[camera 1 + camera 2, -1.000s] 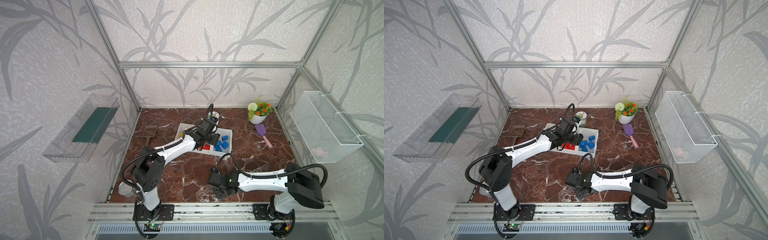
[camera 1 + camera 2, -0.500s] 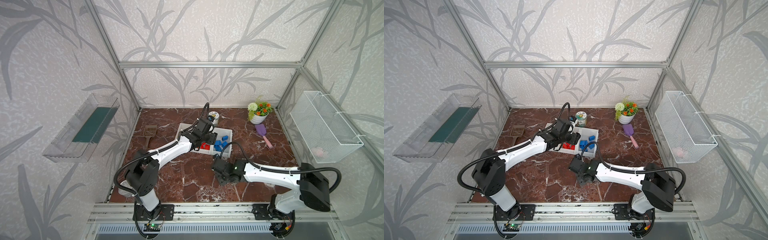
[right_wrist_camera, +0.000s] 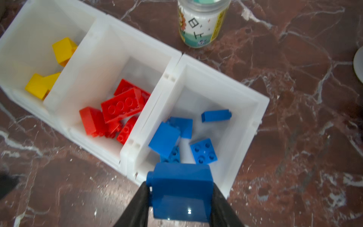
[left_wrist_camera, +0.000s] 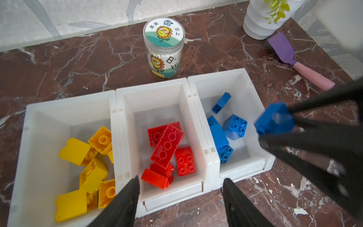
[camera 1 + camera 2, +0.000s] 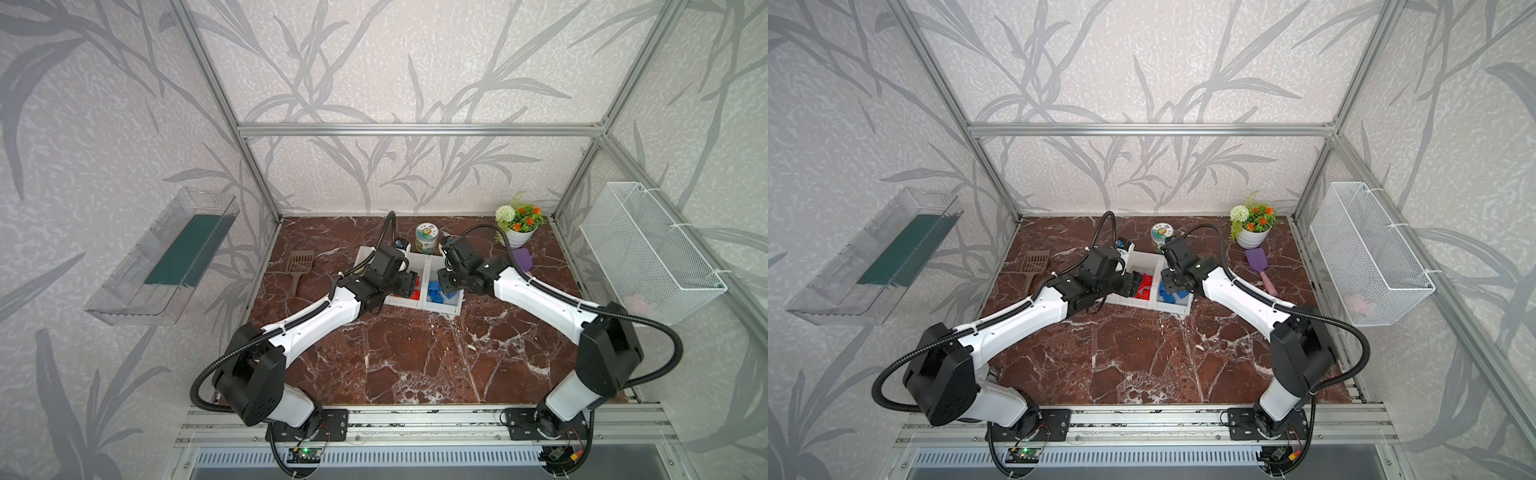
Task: Sort the legos into containers by color
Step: Place the lego in the container.
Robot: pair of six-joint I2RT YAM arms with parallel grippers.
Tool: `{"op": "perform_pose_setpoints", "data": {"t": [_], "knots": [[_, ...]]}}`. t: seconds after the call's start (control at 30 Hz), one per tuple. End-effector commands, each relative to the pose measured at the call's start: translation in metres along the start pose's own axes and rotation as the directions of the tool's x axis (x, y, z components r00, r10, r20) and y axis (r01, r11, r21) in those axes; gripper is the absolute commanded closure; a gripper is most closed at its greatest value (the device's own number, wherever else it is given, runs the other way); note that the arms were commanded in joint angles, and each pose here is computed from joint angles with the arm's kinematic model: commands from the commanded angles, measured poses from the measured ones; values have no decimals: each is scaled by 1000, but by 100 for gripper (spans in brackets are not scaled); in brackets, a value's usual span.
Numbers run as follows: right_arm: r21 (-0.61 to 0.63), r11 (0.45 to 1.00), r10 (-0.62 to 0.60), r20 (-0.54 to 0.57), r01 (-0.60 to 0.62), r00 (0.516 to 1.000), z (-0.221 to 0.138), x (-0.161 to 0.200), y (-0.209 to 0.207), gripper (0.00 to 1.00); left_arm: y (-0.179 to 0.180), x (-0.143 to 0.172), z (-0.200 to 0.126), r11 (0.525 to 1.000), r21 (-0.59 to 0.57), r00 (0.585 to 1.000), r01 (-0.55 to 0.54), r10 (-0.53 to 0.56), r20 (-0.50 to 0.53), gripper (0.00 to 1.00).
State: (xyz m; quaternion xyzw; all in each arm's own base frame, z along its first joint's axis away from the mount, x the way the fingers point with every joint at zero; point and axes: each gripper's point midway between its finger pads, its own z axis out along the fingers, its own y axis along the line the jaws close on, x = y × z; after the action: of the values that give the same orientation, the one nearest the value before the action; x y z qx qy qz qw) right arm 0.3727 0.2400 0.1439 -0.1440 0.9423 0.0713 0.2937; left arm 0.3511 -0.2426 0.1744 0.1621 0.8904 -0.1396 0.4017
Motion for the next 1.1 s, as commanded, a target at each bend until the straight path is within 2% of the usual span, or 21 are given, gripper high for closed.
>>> {"op": "perform_pose_setpoints", "data": {"t": [0.0,0.1,0.2,0.5,0.63,0.7,0.8,0.93,1.07], "knots": [[-32,999,-18,-53,17,998,22,-10,-1,59,9,-1,-14,999,-26,999,34,-33,32,30],[-14,1000,-4,-89,2,996,33,-16,-7,38,15,5,-21,998,-46,999,39,-37,38,30],[-17,1000,1,-68,-3,998,33,-22,-7,28,23,8,-29,996,-74,998,45,-41,49,30],[-19,999,29,-10,-29,1000,14,-24,-20,24,46,7,-46,986,-132,985,102,-82,150,30],[-3,999,41,32,-41,999,1,-24,-36,23,68,7,-59,970,-224,981,99,-57,185,29],[26,999,24,93,-26,995,-15,-29,-49,23,82,9,-69,955,-282,977,93,-34,210,28],[114,993,-10,182,-11,983,-28,-23,-75,20,106,14,-88,920,-377,964,111,-8,266,27],[159,984,33,297,-83,954,-42,-7,-114,16,146,31,-114,846,-500,934,187,4,357,20],[183,976,35,394,-115,918,-47,10,-145,12,188,55,-138,707,-649,905,281,29,424,13]]}}
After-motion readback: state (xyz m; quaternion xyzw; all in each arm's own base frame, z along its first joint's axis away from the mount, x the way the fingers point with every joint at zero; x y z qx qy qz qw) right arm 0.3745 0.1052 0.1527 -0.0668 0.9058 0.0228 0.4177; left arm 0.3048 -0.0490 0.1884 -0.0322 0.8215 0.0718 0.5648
